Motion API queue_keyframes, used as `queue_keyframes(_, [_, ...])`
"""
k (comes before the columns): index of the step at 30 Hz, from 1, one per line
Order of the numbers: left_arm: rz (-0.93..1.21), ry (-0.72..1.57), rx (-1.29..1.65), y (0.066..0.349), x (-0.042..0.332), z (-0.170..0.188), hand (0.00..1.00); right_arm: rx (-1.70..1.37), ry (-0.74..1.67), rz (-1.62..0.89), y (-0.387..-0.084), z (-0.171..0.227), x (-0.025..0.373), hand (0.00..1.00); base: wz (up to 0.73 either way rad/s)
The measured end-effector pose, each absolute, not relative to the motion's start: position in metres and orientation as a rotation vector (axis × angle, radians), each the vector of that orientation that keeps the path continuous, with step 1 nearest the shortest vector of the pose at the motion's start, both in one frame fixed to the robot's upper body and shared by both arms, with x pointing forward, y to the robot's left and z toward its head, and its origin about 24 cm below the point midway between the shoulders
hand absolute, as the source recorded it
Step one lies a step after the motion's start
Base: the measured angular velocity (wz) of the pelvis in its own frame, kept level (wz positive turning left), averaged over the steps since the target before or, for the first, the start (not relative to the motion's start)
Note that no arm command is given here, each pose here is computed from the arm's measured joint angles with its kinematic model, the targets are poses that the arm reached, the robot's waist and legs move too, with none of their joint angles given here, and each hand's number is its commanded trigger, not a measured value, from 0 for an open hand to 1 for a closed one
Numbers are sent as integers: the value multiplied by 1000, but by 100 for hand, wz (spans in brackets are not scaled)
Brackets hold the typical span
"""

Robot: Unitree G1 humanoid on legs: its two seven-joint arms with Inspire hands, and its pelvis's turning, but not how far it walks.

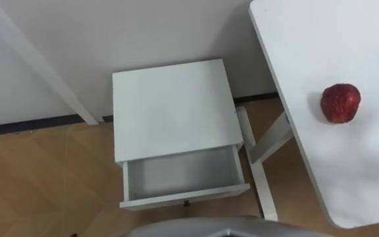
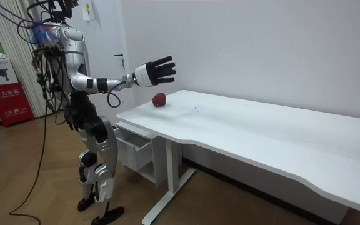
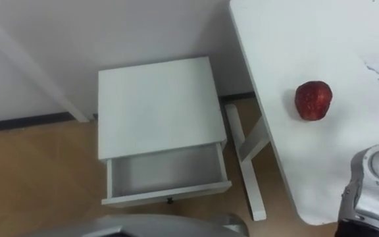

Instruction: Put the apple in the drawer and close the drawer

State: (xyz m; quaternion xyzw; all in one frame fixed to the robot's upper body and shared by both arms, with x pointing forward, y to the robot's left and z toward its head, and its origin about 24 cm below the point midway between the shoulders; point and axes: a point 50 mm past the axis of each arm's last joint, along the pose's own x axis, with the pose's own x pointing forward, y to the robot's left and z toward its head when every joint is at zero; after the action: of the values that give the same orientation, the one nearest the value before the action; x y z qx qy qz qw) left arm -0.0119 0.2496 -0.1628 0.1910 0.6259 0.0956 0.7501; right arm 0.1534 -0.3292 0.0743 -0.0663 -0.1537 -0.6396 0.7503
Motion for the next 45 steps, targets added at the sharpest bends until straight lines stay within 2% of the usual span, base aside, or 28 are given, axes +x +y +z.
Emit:
queue_keyframes(10, [145, 1378, 390, 246, -11, -164, 0, -189, -292, -983, -304, 73, 182, 0, 0])
queue_keyframes(18, [137, 1357, 386, 247, -6, -163, 0, -225, -79, -668, -281, 36, 194, 0, 1])
queue_keyframes(31, [124, 1345, 405, 248, -3, -163, 0, -332, 49, -491, -276, 14, 190, 0, 0])
queue_keyframes(36, [136, 1343, 404, 250, -2, -162, 0, -436, 123, -431, -274, 0, 182, 0, -2])
queue_keyframes(45, [156, 1350, 396, 252, -4, -162, 0, -450, 268, -373, -277, -25, 160, 0, -1])
